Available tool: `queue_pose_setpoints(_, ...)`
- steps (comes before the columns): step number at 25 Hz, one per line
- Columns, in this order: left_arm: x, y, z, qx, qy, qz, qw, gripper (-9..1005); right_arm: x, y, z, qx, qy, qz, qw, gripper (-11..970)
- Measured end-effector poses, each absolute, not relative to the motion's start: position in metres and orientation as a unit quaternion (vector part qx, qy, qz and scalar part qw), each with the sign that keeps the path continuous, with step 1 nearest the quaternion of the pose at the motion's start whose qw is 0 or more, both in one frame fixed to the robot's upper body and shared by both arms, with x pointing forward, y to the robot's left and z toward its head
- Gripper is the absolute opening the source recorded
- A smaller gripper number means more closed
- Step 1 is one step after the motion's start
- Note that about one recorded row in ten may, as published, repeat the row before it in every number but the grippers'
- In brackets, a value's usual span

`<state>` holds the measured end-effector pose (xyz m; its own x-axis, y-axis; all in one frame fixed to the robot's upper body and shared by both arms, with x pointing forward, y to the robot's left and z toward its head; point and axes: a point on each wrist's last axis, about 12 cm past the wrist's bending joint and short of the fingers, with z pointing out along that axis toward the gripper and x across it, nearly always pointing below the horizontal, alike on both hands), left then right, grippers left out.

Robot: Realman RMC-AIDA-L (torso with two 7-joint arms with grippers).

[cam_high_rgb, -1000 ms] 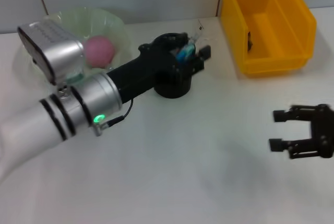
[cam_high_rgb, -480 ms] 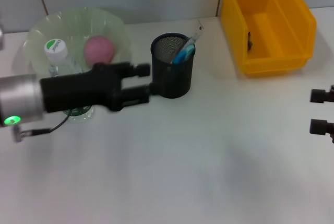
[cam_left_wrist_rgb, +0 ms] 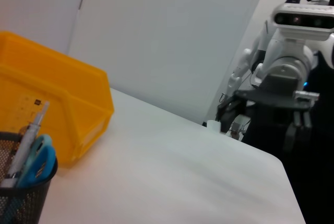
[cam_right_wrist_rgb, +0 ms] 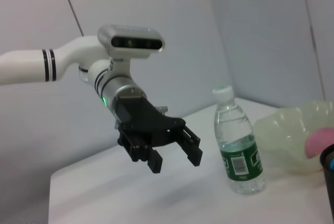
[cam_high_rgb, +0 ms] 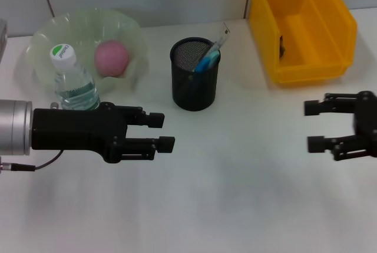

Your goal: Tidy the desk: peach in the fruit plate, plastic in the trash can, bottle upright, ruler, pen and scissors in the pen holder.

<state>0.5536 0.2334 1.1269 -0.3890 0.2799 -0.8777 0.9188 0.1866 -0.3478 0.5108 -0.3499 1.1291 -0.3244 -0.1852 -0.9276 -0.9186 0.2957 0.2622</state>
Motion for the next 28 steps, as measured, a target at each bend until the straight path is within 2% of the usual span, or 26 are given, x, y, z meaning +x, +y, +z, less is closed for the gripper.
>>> queue_pose_setpoints(11,0.553,0.228,1.128,0.438,0.685,-0.475,0.338,622,0.524,-0.314,1.109,-0.430,0.688,0.436,0.390,834)
queue_pose_setpoints(26,0.549,0.226,1.125,0.460,0.683,-0.472,0.314,622,0.521,-0.316,1.106,-0.424,0.692,0.437,0.387,834)
queue_pose_setpoints(28,0.543,0.240,1.123,0.488,0.675,-0.456,0.315,622,0.520,-0.317,1.106,-0.424,0.692,0.437,0.387,834)
